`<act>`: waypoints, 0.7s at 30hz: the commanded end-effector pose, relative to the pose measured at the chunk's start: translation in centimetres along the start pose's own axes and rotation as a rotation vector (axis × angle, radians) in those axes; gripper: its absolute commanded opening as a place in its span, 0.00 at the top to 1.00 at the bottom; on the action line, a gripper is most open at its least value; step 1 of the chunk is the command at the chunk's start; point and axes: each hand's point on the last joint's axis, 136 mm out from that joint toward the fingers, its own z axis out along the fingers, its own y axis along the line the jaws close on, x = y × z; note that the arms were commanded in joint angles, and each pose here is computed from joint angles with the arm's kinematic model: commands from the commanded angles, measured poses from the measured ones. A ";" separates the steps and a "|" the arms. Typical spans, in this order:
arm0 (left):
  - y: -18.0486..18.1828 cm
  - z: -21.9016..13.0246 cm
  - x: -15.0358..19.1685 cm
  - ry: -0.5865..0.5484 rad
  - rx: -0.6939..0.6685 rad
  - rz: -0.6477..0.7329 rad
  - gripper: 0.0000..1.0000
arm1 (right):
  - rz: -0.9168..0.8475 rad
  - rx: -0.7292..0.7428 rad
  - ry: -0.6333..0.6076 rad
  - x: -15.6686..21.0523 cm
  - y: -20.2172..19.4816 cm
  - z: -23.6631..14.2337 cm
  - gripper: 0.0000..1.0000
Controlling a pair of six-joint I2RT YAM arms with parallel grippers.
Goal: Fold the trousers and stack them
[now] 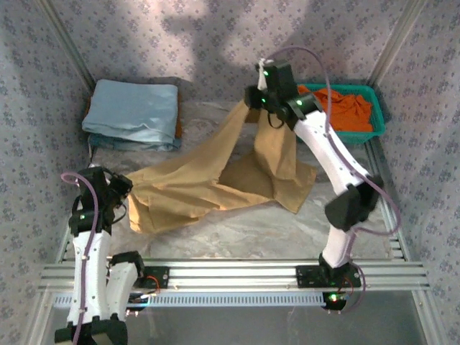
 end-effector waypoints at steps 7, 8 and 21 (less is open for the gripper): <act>1.3 1.7 -0.6 -0.005 -0.058 -0.042 0.29 | -0.067 0.207 0.128 5.2 -3.7 -2.5 0.20; 1.3 1.5 -0.6 0.002 -0.067 -0.034 0.12 | -0.049 0.219 0.135 6.6 -4.3 -3.6 0.19; 0.8 -0.2 9.3 0.296 -0.035 0.220 0.06 | 0.132 0.197 0.460 31.4 -8.8 -9.0 0.23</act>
